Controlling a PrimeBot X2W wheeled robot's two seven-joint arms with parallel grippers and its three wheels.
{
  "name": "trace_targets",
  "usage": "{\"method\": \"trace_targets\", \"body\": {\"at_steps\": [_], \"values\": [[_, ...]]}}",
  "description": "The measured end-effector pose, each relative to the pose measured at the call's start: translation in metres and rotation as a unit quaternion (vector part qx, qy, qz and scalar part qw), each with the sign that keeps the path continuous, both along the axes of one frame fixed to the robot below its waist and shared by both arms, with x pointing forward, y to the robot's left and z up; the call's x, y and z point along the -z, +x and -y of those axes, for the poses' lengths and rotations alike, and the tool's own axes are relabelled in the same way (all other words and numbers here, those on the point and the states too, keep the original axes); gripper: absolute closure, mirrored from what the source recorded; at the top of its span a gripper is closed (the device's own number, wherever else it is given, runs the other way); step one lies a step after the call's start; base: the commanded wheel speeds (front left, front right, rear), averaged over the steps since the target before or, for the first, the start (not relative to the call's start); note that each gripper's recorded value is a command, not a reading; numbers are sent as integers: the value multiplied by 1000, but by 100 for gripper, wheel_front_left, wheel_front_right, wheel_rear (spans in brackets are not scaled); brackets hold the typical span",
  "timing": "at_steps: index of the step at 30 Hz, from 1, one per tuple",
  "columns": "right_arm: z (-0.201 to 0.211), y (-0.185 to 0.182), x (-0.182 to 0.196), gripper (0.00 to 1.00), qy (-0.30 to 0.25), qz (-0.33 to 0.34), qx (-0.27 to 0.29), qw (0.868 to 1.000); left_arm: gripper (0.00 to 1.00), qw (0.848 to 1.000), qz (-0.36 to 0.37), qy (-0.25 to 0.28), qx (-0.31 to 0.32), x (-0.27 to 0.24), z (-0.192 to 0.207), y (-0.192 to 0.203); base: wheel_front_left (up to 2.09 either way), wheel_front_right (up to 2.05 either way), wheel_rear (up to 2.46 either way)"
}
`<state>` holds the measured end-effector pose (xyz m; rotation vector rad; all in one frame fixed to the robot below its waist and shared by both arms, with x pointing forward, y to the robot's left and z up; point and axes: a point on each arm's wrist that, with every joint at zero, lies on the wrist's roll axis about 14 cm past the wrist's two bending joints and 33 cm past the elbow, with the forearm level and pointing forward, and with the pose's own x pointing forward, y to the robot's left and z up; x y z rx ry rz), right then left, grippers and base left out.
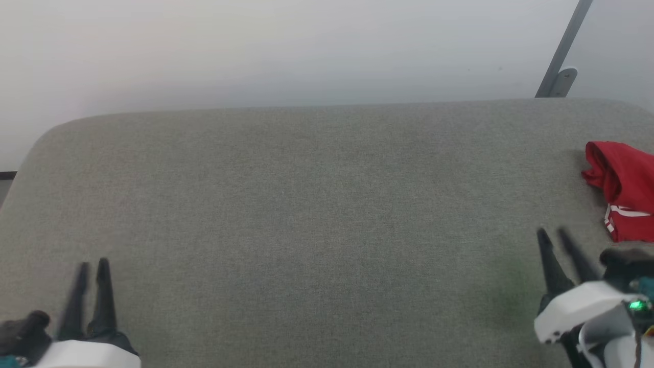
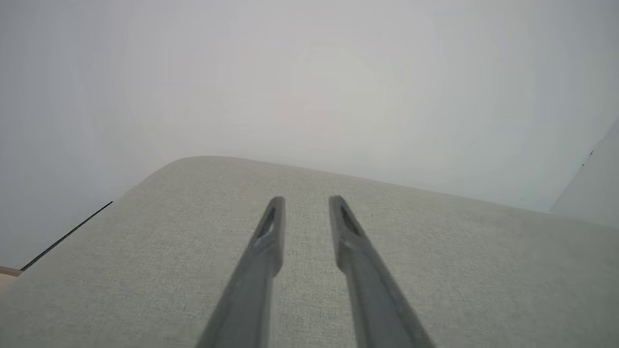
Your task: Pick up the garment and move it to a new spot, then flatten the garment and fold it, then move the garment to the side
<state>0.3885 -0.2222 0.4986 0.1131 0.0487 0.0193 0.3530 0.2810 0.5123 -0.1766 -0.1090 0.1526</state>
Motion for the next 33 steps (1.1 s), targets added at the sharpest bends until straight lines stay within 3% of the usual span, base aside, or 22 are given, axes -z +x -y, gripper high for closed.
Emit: {"method": "trace_targets", "body": {"at_steps": [9, 16, 33], "values": [[-4, -22, 43, 100, 26, -65, 9, 998, 100, 998, -40, -41, 0, 31, 15, -4, 0, 0, 0], [-3, -22, 44, 100, 90, -66, 22, 993, 100, 994, -42, -102, -6, 34, 15, -4, 0, 0, 0], [-7, -18, 37, 100, 237, -57, 42, 969, 100, 970, -37, -241, -3, 37, 26, 3, 0, 0, 0]]}}
